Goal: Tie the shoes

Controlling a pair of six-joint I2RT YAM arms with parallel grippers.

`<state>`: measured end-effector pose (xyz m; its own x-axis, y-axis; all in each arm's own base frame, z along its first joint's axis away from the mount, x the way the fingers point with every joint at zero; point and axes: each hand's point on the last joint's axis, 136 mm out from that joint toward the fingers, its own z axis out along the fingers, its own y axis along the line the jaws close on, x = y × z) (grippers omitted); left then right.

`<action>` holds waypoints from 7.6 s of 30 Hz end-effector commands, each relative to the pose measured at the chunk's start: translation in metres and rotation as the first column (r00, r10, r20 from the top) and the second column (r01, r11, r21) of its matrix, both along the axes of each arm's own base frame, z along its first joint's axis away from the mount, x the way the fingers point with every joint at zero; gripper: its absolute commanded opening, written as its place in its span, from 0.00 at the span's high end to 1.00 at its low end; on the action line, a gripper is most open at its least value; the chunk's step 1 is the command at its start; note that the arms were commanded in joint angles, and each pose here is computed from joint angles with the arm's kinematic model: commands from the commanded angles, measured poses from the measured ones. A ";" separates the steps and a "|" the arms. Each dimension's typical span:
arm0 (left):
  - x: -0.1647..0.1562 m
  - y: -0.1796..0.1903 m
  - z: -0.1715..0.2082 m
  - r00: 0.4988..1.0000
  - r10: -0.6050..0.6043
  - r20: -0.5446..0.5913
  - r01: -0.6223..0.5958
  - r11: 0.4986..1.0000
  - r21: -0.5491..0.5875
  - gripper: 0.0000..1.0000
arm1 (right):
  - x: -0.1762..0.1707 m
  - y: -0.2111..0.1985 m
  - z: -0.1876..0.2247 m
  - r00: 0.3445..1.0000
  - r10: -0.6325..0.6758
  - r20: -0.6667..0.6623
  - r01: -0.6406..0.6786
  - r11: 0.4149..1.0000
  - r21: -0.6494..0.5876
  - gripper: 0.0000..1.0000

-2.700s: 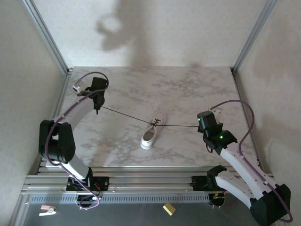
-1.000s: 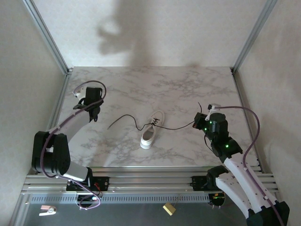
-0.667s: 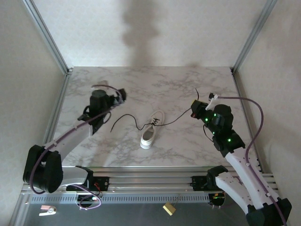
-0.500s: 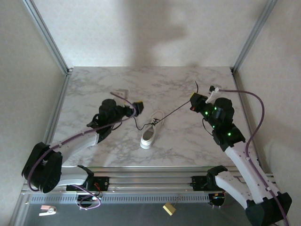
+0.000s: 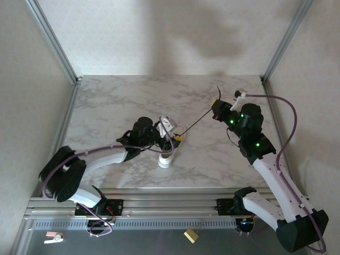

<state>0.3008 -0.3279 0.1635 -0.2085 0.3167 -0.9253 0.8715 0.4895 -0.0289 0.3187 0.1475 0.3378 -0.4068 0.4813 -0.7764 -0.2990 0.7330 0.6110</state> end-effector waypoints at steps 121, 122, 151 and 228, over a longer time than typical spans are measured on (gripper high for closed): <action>0.054 0.217 -0.054 0.097 0.902 -0.420 -0.950 0.210 0.233 0.18 | -0.030 0.149 -0.186 0.718 0.660 -0.222 -0.688 0.622 -0.374 1.00; 0.048 0.222 -0.059 0.061 0.908 -0.416 -0.946 0.185 0.266 0.18 | -0.032 0.149 -0.188 0.720 0.654 -0.232 -0.684 0.613 -0.396 1.00; 0.040 0.208 -0.103 -0.419 0.577 -0.701 -0.903 -0.182 0.390 0.38 | -0.045 0.146 -0.189 0.738 0.629 -0.244 -0.658 0.592 -0.466 1.00; 0.060 0.313 -0.179 -0.604 0.551 -0.576 -0.793 -0.336 0.509 1.00 | -0.062 0.153 -0.191 0.736 0.624 -0.261 -0.659 0.575 -0.484 1.00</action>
<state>0.3384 -0.0757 0.0086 -0.2632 -0.9646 -0.0162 -0.9236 0.2567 -0.2848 0.2607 0.3016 0.1417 -0.5078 -0.3887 -0.7688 -0.7969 0.5510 0.2478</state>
